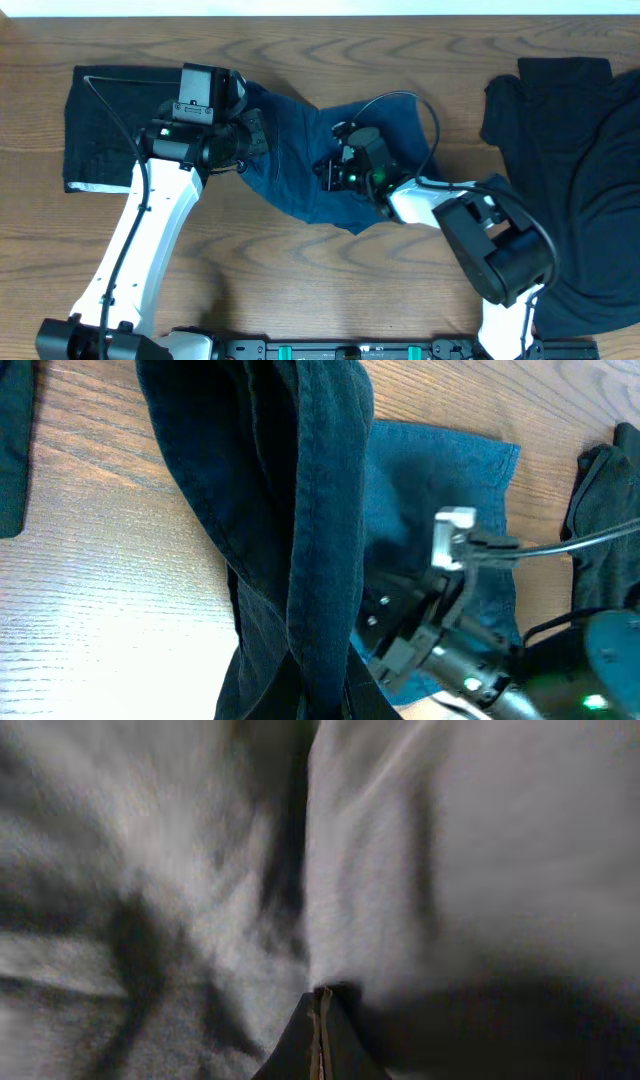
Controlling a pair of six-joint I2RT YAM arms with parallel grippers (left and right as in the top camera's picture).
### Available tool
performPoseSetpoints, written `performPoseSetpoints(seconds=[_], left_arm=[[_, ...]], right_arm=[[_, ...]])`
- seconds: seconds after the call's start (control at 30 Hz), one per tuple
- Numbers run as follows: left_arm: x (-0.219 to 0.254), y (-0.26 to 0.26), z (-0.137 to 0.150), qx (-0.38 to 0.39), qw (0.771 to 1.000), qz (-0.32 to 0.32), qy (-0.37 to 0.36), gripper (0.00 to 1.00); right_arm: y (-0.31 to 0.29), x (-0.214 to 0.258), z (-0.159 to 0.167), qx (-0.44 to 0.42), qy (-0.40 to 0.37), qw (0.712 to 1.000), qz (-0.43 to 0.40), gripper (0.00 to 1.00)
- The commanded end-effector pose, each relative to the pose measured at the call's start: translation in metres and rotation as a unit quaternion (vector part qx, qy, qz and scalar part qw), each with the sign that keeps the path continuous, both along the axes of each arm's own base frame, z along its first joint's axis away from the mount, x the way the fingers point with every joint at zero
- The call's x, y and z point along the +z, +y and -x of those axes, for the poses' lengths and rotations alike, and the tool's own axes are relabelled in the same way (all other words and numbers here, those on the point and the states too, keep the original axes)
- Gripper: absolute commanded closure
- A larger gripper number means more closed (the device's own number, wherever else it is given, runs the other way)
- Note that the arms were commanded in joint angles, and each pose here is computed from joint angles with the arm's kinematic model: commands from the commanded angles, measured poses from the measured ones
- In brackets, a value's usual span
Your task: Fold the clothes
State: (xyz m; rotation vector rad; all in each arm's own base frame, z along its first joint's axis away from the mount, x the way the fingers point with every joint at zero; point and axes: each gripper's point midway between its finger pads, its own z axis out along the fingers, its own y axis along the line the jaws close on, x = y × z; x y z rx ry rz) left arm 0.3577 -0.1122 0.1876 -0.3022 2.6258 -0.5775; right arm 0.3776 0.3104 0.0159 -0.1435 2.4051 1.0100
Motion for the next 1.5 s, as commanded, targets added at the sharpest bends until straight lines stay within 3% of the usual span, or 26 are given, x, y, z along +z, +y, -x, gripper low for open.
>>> performPoseSetpoints(seconds=[0.0, 0.1, 0.23, 0.37, 0.8, 1.0, 1.2, 1.47], left_arm=[[0.019, -0.004, -0.005, -0.001, 1.0, 0.013, -0.023, 0.94], [0.019, -0.004, -0.005, -0.001, 1.0, 0.013, -0.023, 0.94], [0.019, -0.004, -0.005, -0.001, 1.0, 0.013, -0.024, 0.94], [0.019, -0.004, -0.005, -0.001, 1.0, 0.013, -0.024, 0.94], [0.019, -0.004, -0.005, -0.001, 1.0, 0.013, -0.024, 0.94], [0.019, -0.004, -0.005, -0.001, 1.0, 0.012, -0.024, 0.94], [0.019, -0.004, -0.005, -0.001, 1.0, 0.013, -0.024, 0.94], [0.019, -0.004, -0.006, -0.001, 1.0, 0.013, -0.026, 0.94]], right_arm=[[-0.011, 0.07, -0.038, -0.026, -0.069, 0.996, -0.039, 0.99], [-0.021, 0.099, -0.057, -0.043, -0.092, 0.994, -0.05, 0.99], [-0.025, 0.102, -0.07, -0.065, -0.099, 0.992, -0.039, 0.99], [-0.025, 0.082, -0.073, -0.094, -0.1, 0.99, -0.006, 0.99], [0.012, -0.013, -0.063, -0.073, -0.092, 0.993, 0.015, 0.99], [0.009, 0.03, -0.079, -0.061, -0.155, 0.986, -0.008, 0.99], [-0.054, 0.077, -0.085, -0.099, -0.121, 0.987, 0.044, 0.99], [-0.161, 0.076, -0.042, -0.1, -0.02, 0.977, 0.188, 0.99]])
